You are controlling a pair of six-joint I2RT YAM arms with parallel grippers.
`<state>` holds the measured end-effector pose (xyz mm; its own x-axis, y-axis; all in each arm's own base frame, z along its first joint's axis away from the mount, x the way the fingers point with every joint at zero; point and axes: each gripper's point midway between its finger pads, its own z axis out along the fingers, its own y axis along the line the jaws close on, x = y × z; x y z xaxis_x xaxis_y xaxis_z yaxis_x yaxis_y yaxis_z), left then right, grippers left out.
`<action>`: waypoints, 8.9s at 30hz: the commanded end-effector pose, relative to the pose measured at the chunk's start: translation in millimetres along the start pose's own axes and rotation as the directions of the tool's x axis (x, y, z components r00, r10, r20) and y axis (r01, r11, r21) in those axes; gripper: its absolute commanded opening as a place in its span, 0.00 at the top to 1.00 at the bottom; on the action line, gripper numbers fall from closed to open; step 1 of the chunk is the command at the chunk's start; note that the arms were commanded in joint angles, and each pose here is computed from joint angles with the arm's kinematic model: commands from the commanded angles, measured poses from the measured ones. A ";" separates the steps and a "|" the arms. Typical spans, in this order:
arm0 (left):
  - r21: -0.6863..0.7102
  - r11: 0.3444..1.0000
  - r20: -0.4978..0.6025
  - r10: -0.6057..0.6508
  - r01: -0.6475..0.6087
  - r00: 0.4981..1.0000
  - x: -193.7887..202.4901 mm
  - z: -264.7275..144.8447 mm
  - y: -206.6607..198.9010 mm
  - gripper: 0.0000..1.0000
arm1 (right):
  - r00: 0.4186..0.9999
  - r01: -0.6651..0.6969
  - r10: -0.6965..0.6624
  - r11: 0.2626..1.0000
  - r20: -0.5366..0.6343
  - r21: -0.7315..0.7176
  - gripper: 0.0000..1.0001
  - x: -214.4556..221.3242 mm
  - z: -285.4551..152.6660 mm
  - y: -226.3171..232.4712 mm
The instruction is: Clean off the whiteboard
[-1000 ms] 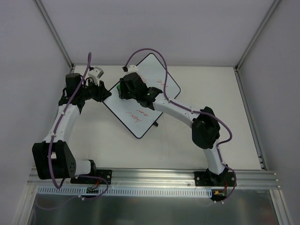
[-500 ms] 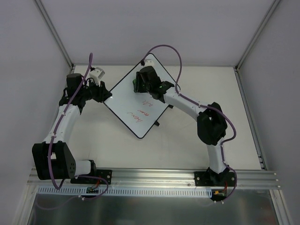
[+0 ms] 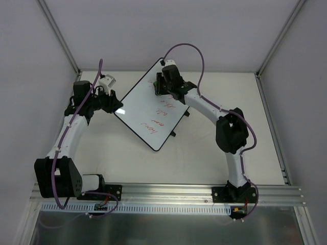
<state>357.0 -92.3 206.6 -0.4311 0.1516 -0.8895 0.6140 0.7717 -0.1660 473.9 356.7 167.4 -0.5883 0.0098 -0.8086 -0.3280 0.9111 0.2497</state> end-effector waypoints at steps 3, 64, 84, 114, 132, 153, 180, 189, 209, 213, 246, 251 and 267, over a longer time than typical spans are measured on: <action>0.137 0.988 0.009 0.069 -0.070 0.998 -2.3 5.7 -36.6 1.00 | 0.991 0.114 -0.128 0.953 -0.030 -0.281 1.00 19.4 -11.6 103.0; 0.100 0.984 -0.004 0.148 -0.147 0.989 -4.1 -0.5 -35.7 1.00 | 0.961 -0.087 0.130 0.980 -0.242 0.181 1.00 55.0 9.1 -97.6; 0.118 0.983 -0.011 0.142 -0.140 0.990 -6.9 4.0 -34.9 1.00 | 0.969 -0.207 0.184 0.968 -0.162 -0.141 1.00 43.0 -15.6 19.6; 0.119 0.980 -0.017 0.163 -0.160 0.986 -4.6 -0.4 -37.3 1.00 | 0.903 -0.404 0.424 0.894 -0.075 0.194 1.00 50.2 9.6 -133.9; 0.129 0.977 -0.027 0.176 -0.171 0.984 -2.2 -1.6 -38.4 1.00 | 0.912 -0.410 0.404 0.907 -0.075 -0.093 1.00 -30.1 36.8 -29.2; 0.097 0.978 -0.041 0.188 -0.184 0.981 -1.4 -3.5 -32.9 1.00 | 0.837 -0.462 0.520 0.839 -0.169 0.288 1.00 62.4 14.4 -172.7; 0.085 0.978 -0.041 0.195 -0.191 0.980 -1.6 -7.6 -33.9 1.00 | 0.908 -0.365 0.372 0.928 -0.193 0.071 1.00 0.1 36.5 -77.1; 0.079 0.980 -0.043 0.187 -0.183 0.981 -3.9 -5.9 -31.5 1.00 | 0.903 -0.293 0.314 0.949 -0.292 0.113 1.00 54.3 15.3 -106.2; 0.086 0.984 -0.041 0.163 -0.159 0.986 -11.1 -3.2 -30.9 1.00 | 0.963 -0.238 0.215 0.961 -0.163 -0.140 1.00 52.2 -25.0 60.8; 0.072 0.984 -0.047 0.165 -0.161 0.985 -10.4 -4.7 -29.3 1.00 | 0.943 -0.274 0.262 0.961 -0.204 -0.029 1.00 81.5 -21.9 14.9; 0.010 0.990 -0.085 0.144 -0.144 0.986 -16.2 -6.6 -26.6 1.00 | 0.954 -0.267 0.227 0.940 -0.194 -0.213 1.00 103.2 -63.8 83.7; -0.011 0.990 -0.089 0.140 -0.142 0.986 -16.6 -8.5 -25.1 1.00 | 0.946 -0.300 0.283 0.949 -0.156 -0.099 1.00 108.7 -55.9 42.4; -0.048 0.996 -0.079 0.075 -0.079 0.994 -27.2 -8.0 -28.2 1.00 | 0.904 -0.375 0.378 0.925 -0.202 0.052 1.00 159.8 -73.4 -19.3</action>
<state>340.6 -102.7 213.9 -0.4939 0.2667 -0.8276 0.5930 0.7994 -0.0963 353.1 296.7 76.4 -0.7676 0.3125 -0.5595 -0.0240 0.8584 0.5124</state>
